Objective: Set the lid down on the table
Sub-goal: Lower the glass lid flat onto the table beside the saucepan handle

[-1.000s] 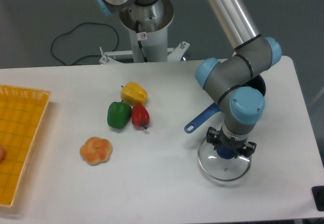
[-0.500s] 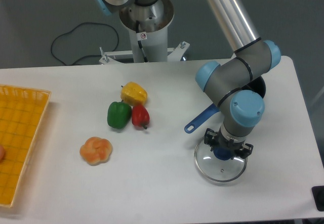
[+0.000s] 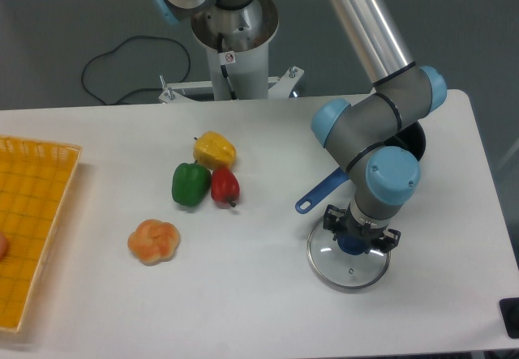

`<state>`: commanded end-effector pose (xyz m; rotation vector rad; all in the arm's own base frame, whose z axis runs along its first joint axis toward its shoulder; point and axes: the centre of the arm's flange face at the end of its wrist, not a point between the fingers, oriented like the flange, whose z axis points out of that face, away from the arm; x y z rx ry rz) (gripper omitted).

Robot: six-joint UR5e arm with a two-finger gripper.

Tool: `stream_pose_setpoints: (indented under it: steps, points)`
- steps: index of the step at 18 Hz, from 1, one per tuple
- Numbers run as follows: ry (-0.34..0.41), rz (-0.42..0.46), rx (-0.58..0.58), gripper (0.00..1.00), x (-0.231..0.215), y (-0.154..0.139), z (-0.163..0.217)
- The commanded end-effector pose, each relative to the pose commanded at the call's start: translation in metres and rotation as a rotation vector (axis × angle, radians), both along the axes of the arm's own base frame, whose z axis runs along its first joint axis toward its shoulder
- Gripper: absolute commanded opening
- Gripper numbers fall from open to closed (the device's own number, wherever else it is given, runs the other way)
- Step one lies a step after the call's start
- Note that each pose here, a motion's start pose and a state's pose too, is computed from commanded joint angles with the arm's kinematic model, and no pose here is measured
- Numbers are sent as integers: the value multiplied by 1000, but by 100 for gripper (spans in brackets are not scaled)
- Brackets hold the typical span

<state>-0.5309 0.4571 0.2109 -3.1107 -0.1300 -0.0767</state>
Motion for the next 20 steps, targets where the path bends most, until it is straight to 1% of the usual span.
stream_pose_setpoints:
  steps: [8, 11, 13, 15, 17, 20]
  points:
    - [-7, 1, -7, 63, 3, -2, -4]
    - [-7, 1, -7, 65, 3, -2, -4]
    - [-7, 0, -7, 69, 3, -1, -4]
    - [-7, 0, -7, 78, 3, -1, -4]
    - [-7, 0, -7, 91, 3, -1, -4]
    - [-4, -3, -8, 95, 5, 0, -3]
